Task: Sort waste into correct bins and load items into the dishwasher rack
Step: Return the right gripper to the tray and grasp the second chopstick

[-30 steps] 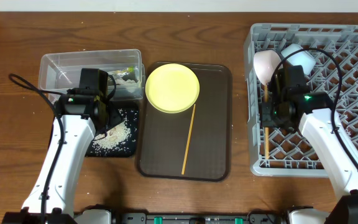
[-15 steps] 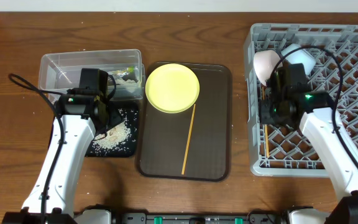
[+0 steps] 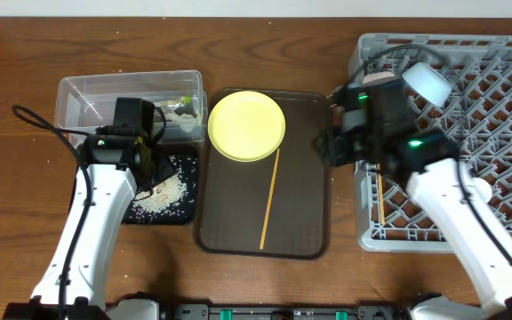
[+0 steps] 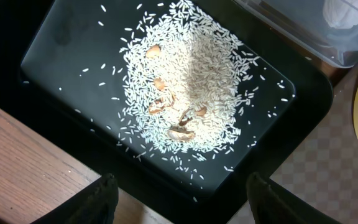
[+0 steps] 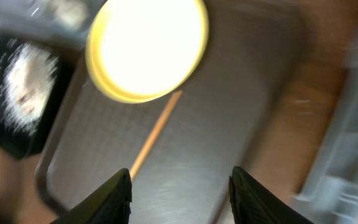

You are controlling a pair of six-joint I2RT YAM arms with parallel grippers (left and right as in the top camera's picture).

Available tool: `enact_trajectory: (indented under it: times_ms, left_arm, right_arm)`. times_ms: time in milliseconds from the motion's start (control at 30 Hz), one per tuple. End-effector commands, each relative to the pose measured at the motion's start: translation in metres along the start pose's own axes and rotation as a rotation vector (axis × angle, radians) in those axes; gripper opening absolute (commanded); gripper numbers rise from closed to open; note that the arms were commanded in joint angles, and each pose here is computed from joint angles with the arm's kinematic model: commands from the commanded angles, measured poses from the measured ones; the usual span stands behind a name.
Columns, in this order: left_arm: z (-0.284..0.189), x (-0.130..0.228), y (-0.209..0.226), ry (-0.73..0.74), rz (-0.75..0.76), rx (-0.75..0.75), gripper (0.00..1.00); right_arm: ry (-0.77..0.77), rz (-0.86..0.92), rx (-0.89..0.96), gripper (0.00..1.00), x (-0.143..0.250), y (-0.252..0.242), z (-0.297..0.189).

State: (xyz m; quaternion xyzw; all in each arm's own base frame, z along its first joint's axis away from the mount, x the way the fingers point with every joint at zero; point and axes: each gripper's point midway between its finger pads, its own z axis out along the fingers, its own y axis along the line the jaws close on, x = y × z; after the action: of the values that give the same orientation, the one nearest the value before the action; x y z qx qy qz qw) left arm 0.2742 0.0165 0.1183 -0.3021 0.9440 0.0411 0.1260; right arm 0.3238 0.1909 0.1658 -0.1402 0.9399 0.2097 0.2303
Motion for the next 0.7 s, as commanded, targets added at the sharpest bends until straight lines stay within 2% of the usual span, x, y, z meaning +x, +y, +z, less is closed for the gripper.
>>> enact_trajectory:
  times_ms: [0, 100, 300, 667]
  left_arm:
    - [-0.003, -0.002, 0.002, -0.010, -0.013, 0.000, 0.69]
    - [-0.003, -0.002, 0.002, -0.010, -0.013, 0.000, 0.69]
    - [-0.003, -0.002, 0.002, -0.010, -0.013, 0.000, 0.69]
    - [-0.003, -0.002, 0.002, -0.010, -0.013, 0.000, 0.69]
  right_arm:
    - [0.073, 0.000, 0.018, 0.53, 0.015, 0.019, 0.025]
    - [0.152, -0.011, 0.034, 0.55, 0.036, 0.034, 0.053]
    - [0.272, 0.050, 0.061, 0.52, 0.071, 0.051, 0.098]
    - [0.350, 0.102, 0.239, 0.50, 0.109, 0.035, 0.137]
